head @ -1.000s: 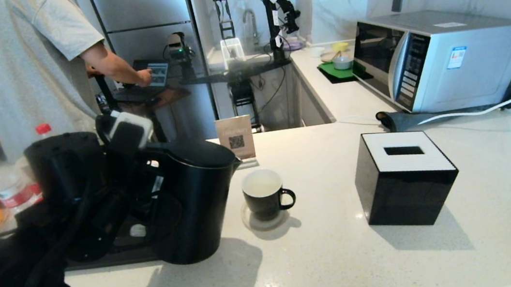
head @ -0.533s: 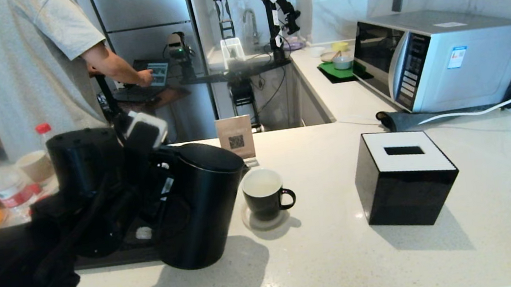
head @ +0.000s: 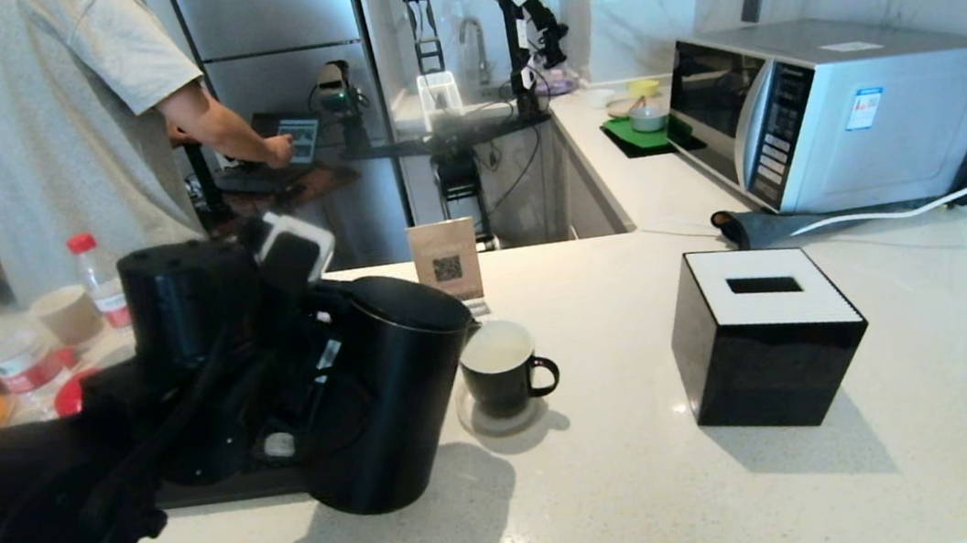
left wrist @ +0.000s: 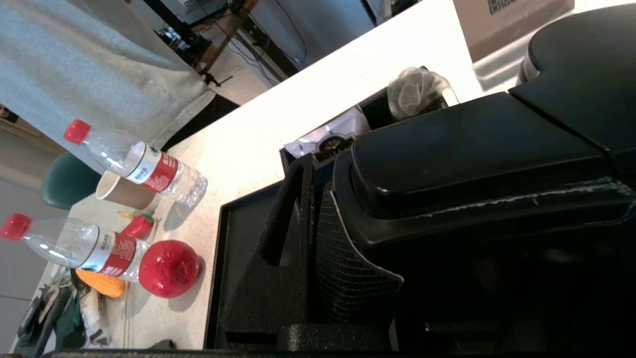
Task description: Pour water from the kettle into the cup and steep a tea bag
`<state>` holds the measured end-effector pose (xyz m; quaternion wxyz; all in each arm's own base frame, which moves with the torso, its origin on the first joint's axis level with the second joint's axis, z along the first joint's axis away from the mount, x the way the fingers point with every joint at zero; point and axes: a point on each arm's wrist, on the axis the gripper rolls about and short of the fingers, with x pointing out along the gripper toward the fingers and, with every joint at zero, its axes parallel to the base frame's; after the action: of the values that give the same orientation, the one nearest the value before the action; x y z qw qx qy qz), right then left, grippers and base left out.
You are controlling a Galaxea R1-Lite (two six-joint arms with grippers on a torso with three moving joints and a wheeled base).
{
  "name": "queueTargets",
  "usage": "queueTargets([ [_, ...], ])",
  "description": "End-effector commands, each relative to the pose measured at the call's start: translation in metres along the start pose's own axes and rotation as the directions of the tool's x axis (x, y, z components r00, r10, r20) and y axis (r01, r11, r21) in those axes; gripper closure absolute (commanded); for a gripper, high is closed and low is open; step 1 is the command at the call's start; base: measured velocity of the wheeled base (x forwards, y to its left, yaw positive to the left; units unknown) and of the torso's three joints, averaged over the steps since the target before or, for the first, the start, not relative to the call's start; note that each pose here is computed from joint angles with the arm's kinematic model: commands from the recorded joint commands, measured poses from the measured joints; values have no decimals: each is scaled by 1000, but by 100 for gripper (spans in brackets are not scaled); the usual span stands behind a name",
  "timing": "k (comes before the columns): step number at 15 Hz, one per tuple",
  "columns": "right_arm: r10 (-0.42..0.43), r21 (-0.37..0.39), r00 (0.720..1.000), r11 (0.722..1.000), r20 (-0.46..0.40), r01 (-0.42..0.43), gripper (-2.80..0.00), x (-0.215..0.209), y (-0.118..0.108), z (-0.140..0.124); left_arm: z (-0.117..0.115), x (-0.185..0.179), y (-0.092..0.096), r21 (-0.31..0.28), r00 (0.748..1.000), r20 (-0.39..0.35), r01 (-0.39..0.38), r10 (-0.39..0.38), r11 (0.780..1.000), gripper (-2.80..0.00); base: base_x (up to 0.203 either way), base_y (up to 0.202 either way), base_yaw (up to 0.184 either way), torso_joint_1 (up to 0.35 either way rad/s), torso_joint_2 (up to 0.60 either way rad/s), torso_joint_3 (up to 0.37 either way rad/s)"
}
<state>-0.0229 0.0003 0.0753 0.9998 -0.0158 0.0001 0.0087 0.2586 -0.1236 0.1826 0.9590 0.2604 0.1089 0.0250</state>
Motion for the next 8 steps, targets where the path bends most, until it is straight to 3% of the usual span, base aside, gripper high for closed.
queueTargets([
  [1,-1,0,1000,1000,-1,1,0,0,0,0,2,0,0,3,1000,0,-2,2,1000,0,0,0,0,0,0,0],
  [2,-58,-1,998,998,-3,58,0,0,-1,0,2,0,0,11,1000,0,-2,2,1000,0,0,0,0,0,0,0],
  [3,-198,-1,980,980,-7,198,0,0,-4,0,2,0,0,31,1000,2,-4,4,1000,0,0,0,0,0,0,0],
  [4,-361,-3,932,932,-13,361,0,-1,-8,0,3,0,0,38,1000,3,-5,4,999,0,0,0,0,0,0,0],
  [5,-460,-5,888,888,-16,460,0,-2,-10,0,2,1,1,42,1000,1,-5,5,999,0,0,0,0,0,0,0],
  [6,-481,-5,876,876,-16,481,0,-3,-11,0,3,1,0,43,1000,2,-4,4,999,0,0,0,0,0,0,0],
  [7,-435,-4,900,901,-15,435,0,-2,-10,0,3,1,0,44,1000,-1,-7,7,999,0,0,0,0,0,0,0],
  [8,-308,-2,951,951,-11,308,0,-1,-7,0,2,1,0,52,1000,-16,-13,14,999,0,0,0,0,0,0,0],
])
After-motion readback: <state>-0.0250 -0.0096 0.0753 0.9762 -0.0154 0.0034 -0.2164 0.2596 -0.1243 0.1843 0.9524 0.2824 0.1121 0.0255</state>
